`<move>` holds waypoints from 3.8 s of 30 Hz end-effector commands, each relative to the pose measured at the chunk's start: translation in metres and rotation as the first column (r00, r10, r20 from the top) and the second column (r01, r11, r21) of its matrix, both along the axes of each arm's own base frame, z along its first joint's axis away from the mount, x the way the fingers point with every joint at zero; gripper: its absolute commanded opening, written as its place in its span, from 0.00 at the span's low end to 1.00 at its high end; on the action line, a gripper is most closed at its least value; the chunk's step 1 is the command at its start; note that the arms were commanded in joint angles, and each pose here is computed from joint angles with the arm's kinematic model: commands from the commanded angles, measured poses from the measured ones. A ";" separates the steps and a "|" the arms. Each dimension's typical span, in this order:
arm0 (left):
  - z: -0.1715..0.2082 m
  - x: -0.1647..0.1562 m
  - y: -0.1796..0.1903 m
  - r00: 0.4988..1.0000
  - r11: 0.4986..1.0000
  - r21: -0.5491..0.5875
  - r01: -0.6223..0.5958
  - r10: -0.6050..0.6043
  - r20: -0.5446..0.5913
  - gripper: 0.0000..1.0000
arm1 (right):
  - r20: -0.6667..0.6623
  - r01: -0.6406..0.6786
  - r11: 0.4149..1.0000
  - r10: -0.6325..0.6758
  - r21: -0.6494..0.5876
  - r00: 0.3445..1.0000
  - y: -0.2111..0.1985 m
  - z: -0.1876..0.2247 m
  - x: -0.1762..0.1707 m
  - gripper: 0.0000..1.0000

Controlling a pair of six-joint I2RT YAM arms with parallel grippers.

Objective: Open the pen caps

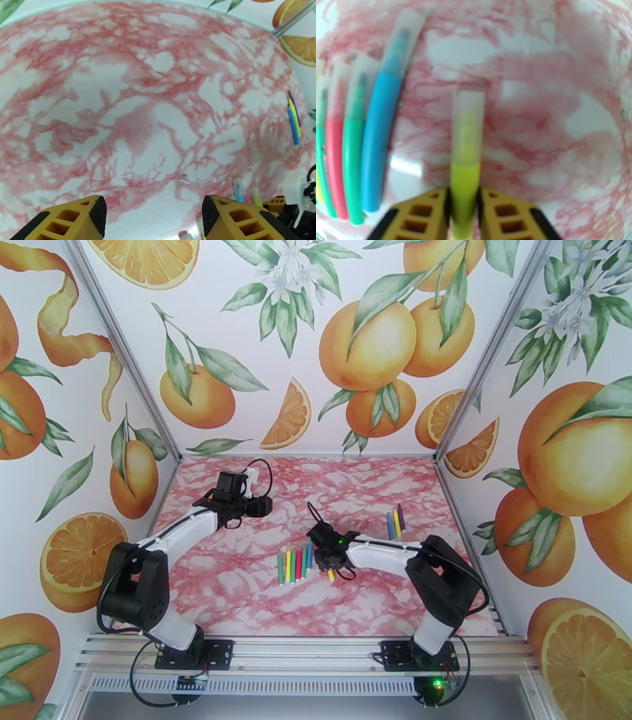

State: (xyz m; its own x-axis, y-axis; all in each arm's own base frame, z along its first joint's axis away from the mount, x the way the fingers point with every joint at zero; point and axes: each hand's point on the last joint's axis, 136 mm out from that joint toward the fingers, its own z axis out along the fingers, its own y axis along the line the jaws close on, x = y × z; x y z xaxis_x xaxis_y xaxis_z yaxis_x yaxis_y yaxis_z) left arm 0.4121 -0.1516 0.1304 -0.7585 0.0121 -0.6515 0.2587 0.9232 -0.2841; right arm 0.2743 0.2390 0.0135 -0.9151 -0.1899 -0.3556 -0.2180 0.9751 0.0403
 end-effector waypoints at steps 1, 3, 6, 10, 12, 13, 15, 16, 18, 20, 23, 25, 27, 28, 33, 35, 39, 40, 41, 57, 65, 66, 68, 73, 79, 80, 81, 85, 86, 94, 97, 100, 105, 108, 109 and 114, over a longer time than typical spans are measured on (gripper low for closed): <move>0.003 0.002 -0.005 1.000 1.000 0.008 0.025 -0.025 0.009 0.68 | 0.013 0.025 0.999 -0.024 -0.030 1.000 -0.002 -0.007 0.006 0.22; 0.002 0.002 -0.008 0.999 0.999 0.003 0.032 -0.032 0.006 0.68 | 0.019 0.018 1.000 -0.017 -0.019 1.000 0.001 -0.005 0.008 0.17; 0.001 0.003 -0.013 0.999 0.999 0.001 0.044 -0.044 0.003 0.68 | 0.037 0.007 1.000 -0.007 -0.006 0.999 0.005 -0.001 0.012 0.15; 0.000 0.002 -0.020 0.998 0.998 0.006 0.060 -0.060 0.001 0.68 | 0.062 -0.007 1.000 0.006 0.003 0.998 0.008 0.007 0.016 0.13; 0.001 0.003 -0.022 0.998 0.998 0.004 0.065 -0.065 0.003 0.67 | 0.077 -0.024 1.000 0.022 0.017 0.997 0.011 0.012 0.018 0.10; 0.002 0.002 -0.024 0.998 0.998 0.002 0.070 -0.070 0.003 0.68 | 0.081 -0.037 0.999 0.035 0.029 0.996 0.012 0.014 0.017 0.07; 0.004 0.003 -0.028 0.997 0.997 -0.008 0.081 -0.081 0.003 0.68 | 0.096 -0.065 0.996 0.058 0.065 0.994 0.018 0.020 0.017 0.03; 0.005 0.002 -0.032 0.996 0.996 -0.020 0.091 -0.091 0.001 0.68 | 0.103 -0.076 0.994 0.068 0.083 0.992 0.020 0.023 0.017 0.02; 0.008 0.002 -0.040 0.994 0.993 -0.043 0.110 -0.110 0.007 0.68 | 0.120 -0.098 0.988 0.084 0.120 0.989 0.024 0.029 0.017 0.00; 0.009 0.002 -0.047 0.991 0.989 -0.069 0.130 -0.130 0.008 0.68 | 0.140 -0.114 0.982 0.093 0.153 0.986 0.027 0.036 0.019 0.00; 0.013 0.002 -0.057 0.987 0.982 -0.101 0.158 -0.158 0.009 0.68 | 0.181 -0.135 0.972 0.100 0.193 0.978 0.029 0.049 0.022 0.00; 0.016 0.002 -0.063 0.985 0.977 -0.124 0.171 -0.171 0.013 0.68 | 0.210 -0.144 0.966 0.098 0.217 0.973 0.028 0.057 0.025 0.00; 0.019 0.001 -0.070 0.982 0.969 -0.159 0.189 -0.189 0.016 0.68 | 0.235 -0.151 0.959 0.094 0.239 0.967 0.029 0.065 0.028 0.00; 0.021 0.001 -0.074 0.980 0.963 -0.180 0.200 -0.200 0.019 0.68 | 0.247 -0.157 0.956 0.094 0.249 0.964 0.029 0.069 0.029 0.00; 0.033 -0.005 -0.091 0.964 0.922 -0.282 0.264 -0.262 0.046 0.68 | 0.308 -0.179 0.934 0.080 0.309 0.948 0.033 0.088 0.037 0.00; 0.038 -0.006 -0.096 0.958 0.907 -0.309 0.285 -0.281 0.058 0.68 | 0.333 -0.191 0.921 0.072 0.339 0.940 0.037 0.097 0.043 0.00; 0.048 -0.008 -0.102 0.949 0.885 -0.342 0.315 -0.306 0.083 0.68 | 0.384 -0.232 0.896 0.075 0.380 0.920 0.050 0.115 0.054 0.00; 0.051 -0.009 -0.104 0.944 0.875 -0.357 0.327 -0.318 0.085 0.68 | 0.393 -0.240 0.892 0.077 0.384 0.916 0.052 0.119 0.055 0.00; 0.052 -0.011 -0.107 0.940 0.866 -0.368 0.337 -0.329 0.087 0.68 | 0.400 -0.246 0.888 0.078 0.388 0.913 0.054 0.121 0.057 0.00; 0.065 -0.019 -0.134 0.907 0.775 -0.486 0.403 -0.410 0.099 0.68 | 0.492 -0.340 0.833 0.095 0.437 0.866 0.079 0.150 0.069 0.00; 0.068 -0.027 -0.146 0.890 0.754 -0.495 0.433 -0.443 0.104 0.65 | 0.495 -0.351 0.823 0.100 0.447 0.863 0.082 0.152 0.069 0.00; 0.068 -0.028 -0.148 0.888 0.751 -0.495 0.437 -0.449 0.104 0.65 | 0.497 -0.352 0.822 0.099 0.448 0.862 0.082 0.153 0.069 0.00; 0.068 -0.029 -0.149 0.885 0.748 -0.496 0.441 -0.456 0.100 0.62 | 0.502 -0.352 0.822 0.094 0.448 0.859 0.081 0.155 0.070 0.00; 0.067 -0.031 -0.152 0.877 0.739 -0.500 0.451 -0.470 0.097 0.58 | 0.508 -0.355 0.820 0.093 0.449 0.856 0.081 0.159 0.069 0.00; 0.067 -0.032 -0.154 0.873 0.734 -0.503 0.457 -0.478 0.096 0.55 | 0.516 -0.362 0.815 0.091 0.453 0.852 0.082 0.162 0.070 0.00; 0.068 -0.033 -0.155 0.872 0.732 -0.503 0.459 -0.480 0.097 0.54 | 0.517 -0.363 0.814 0.091 0.454 0.851 0.083 0.162 0.070 0.00; 0.068 -0.033 -0.155 0.871 0.730 -0.505 0.460 -0.482 0.095 0.53 | 0.519 -0.363 0.814 0.089 0.454 0.850 0.083 0.163 0.070 0.00; 0.066 -0.033 -0.156 0.869 0.728 -0.508 0.461 -0.487 0.091 0.50 | 0.524 -0.362 0.814 0.085 0.454 0.847 0.083 0.165 0.071 0.00; 0.065 -0.034 -0.157 0.868 0.726 -0.510 0.462 -0.489 0.089 0.49 | 0.525 -0.362 0.814 0.084 0.454 0.847 0.082 0.165 0.072 0.00; 0.063 -0.033 -0.160 0.863 0.720 -0.515 0.464 -0.498 0.082 0.39 | 0.528 -0.361 0.817 0.083 0.450 0.845 0.082 0.164 0.073 0.00; 0.063 -0.032 -0.160 0.864 0.721 -0.516 0.463 -0.497 0.080 0.33 | 0.524 -0.362 0.816 0.086 0.450 0.847 0.083 0.162 0.073 0.00; 0.063 -0.031 -0.161 0.865 0.721 -0.518 0.460 -0.497 0.077 0.24 | 0.522 -0.359 0.817 0.085 0.451 0.849 0.083 0.160 0.073 0.00; 0.064 -0.031 -0.161 0.865 0.720 -0.520 0.459 -0.496 0.077 0.12 | 0.525 -0.356 0.819 0.080 0.450 0.848 0.082 0.161 0.073 0.00; 0.064 -0.031 -0.161 0.866 0.721 -0.520 0.458 -0.495 0.076 0.08 | 0.525 -0.355 0.819 0.079 0.450 0.847 0.082 0.161 0.073 0.00; 0.064 -0.030 -0.161 0.867 0.723 -0.519 0.456 -0.493 0.075 0.07 | 0.524 -0.356 0.819 0.081 0.450 0.848 0.082 0.160 0.072 0.03; 0.065 -0.029 -0.160 0.871 0.729 -0.515 0.451 -0.486 0.075 0.03 | 0.527 -0.366 0.812 0.086 0.454 0.845 0.080 0.159 0.068 0.28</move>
State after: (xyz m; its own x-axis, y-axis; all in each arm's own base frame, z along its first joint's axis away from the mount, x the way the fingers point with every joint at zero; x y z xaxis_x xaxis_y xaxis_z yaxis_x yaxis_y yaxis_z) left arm 0.3834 -0.3034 0.1772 -0.7990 0.0601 -0.5984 0.5568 0.4498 -0.6983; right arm 0.3409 0.3158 0.1581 -0.6040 -0.0489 -0.7955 -0.5294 0.7707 0.3546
